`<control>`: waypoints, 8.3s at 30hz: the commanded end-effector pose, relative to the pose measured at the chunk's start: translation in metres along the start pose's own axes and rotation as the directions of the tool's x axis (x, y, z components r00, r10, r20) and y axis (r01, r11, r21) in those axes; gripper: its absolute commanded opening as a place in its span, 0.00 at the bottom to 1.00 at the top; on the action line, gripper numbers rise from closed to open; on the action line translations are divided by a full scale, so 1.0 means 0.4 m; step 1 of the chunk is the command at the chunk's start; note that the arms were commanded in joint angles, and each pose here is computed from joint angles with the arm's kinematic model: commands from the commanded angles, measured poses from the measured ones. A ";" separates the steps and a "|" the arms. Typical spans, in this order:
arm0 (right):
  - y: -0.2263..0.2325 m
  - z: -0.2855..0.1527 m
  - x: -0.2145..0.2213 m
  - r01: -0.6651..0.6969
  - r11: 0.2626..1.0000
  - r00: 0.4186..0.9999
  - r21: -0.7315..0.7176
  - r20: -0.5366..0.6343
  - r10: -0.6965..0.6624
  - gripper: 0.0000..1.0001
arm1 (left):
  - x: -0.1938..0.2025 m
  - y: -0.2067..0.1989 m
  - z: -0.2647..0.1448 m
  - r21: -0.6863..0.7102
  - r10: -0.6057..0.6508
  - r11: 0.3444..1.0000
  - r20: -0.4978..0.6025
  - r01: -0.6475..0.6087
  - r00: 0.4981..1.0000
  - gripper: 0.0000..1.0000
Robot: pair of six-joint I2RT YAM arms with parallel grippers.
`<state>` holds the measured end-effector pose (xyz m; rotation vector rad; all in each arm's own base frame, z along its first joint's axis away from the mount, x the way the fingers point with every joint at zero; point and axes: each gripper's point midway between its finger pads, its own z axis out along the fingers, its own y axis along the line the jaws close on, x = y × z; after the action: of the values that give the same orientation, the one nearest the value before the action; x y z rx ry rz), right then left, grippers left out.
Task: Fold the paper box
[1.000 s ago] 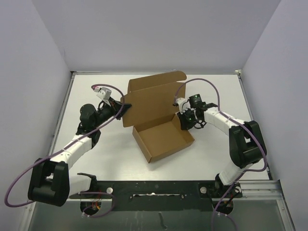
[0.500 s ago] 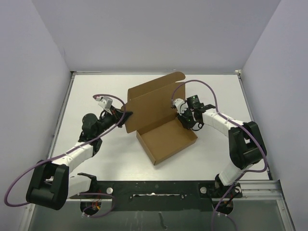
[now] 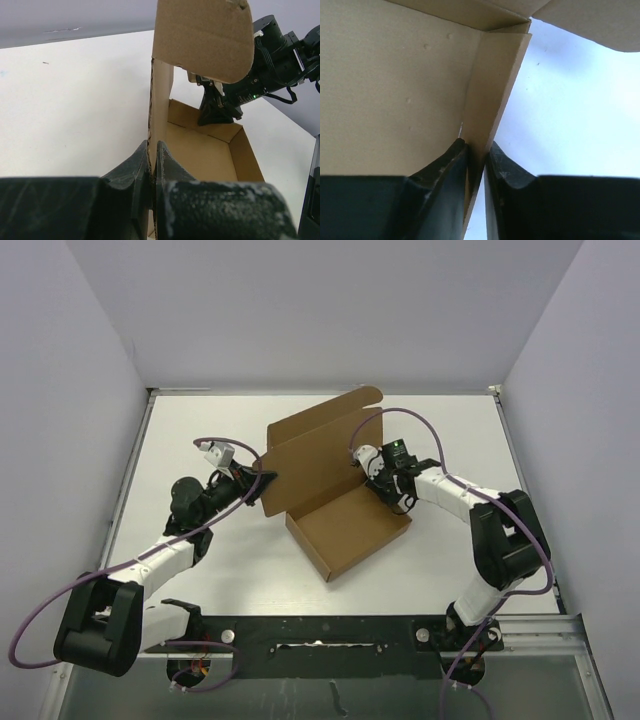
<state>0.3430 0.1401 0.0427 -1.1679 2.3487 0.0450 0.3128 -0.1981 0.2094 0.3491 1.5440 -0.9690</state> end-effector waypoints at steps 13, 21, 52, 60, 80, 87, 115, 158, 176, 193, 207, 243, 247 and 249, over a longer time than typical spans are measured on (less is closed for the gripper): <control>0.014 -0.004 0.013 0.029 0.999 1.000 -0.015 -0.009 -0.029 0.33 | -0.045 -0.032 0.009 0.055 0.056 0.997 0.053 -0.059 0.997 0.00; 0.002 -0.025 0.013 -0.035 0.998 0.999 -0.057 0.035 0.037 0.43 | -0.051 -0.033 0.016 0.062 0.062 0.996 0.052 -0.065 0.997 0.00; -0.048 -0.220 -0.050 -0.109 0.971 0.915 -0.212 0.360 0.181 0.67 | -0.104 0.059 0.082 0.159 0.046 0.986 -0.012 -0.043 0.999 0.00; -0.072 -0.250 -0.037 -0.165 0.954 0.883 -0.249 0.395 0.255 0.68 | -0.114 0.200 0.143 0.114 -0.123 0.985 -0.072 0.130 0.990 0.37; -0.065 -0.335 -0.069 -0.154 0.918 0.786 -0.365 0.518 0.338 0.69 | -0.226 0.278 -0.186 -0.451 -0.223 0.867 0.028 0.212 0.974 0.74; -0.068 -0.377 -0.098 -0.097 0.928 0.775 -0.360 0.558 0.297 0.76 | -0.121 0.240 -0.278 -0.548 -0.363 0.782 -0.013 0.297 0.932 0.81; -0.068 -0.354 -0.048 -0.179 0.811 0.708 -0.557 0.500 0.499 0.77 | 0.068 0.458 -0.438 -0.947 -0.478 0.307 -0.239 -0.095 0.845 0.71; -0.065 -0.350 -0.044 -0.166 0.818 0.709 -0.550 0.510 0.487 0.77 | -0.043 0.302 -0.196 -0.599 -0.115 0.796 -0.297 -0.091 0.948 0.00; 0.103 -0.472 -0.255 0.447 0.828 0.628 -0.338 0.778 -0.022 0.77 | -0.192 -0.202 0.185 0.307 0.000 0.950 -0.196 0.062 0.981 0.00; 0.141 -0.439 -0.176 0.511 0.780 0.551 -0.360 0.834 0.024 0.78 | 0.046 -0.198 0.226 0.217 -0.015 0.972 -0.347 0.096 0.938 0.00; 0.172 -0.342 -0.197 0.469 0.790 0.640 -0.394 0.769 0.003 0.77 | 0.136 -0.270 0.254 0.164 -0.094 0.969 -0.445 0.185 0.891 0.00; 0.223 -0.267 -0.231 0.436 0.814 0.658 -0.382 0.753 0.001 0.22 | 0.179 -0.297 0.277 0.113 -0.296 0.906 -0.521 0.408 0.801 0.00; 0.223 -0.268 -0.232 0.437 0.813 0.659 -0.384 0.752 0.002 0.11 | 0.179 -0.302 0.278 0.126 -0.293 0.902 -0.522 0.412 0.801 0.00; 0.223 -0.269 -0.232 0.436 0.812 0.661 -0.389 0.750 0.005 0.06 | 0.179 -0.307 0.275 0.139 -0.288 0.898 -0.529 0.417 0.798 0.03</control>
<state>0.2740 0.2313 0.1507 -1.3343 1.5318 0.9688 0.2749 -0.3613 0.1673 0.4776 2.1303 -1.3962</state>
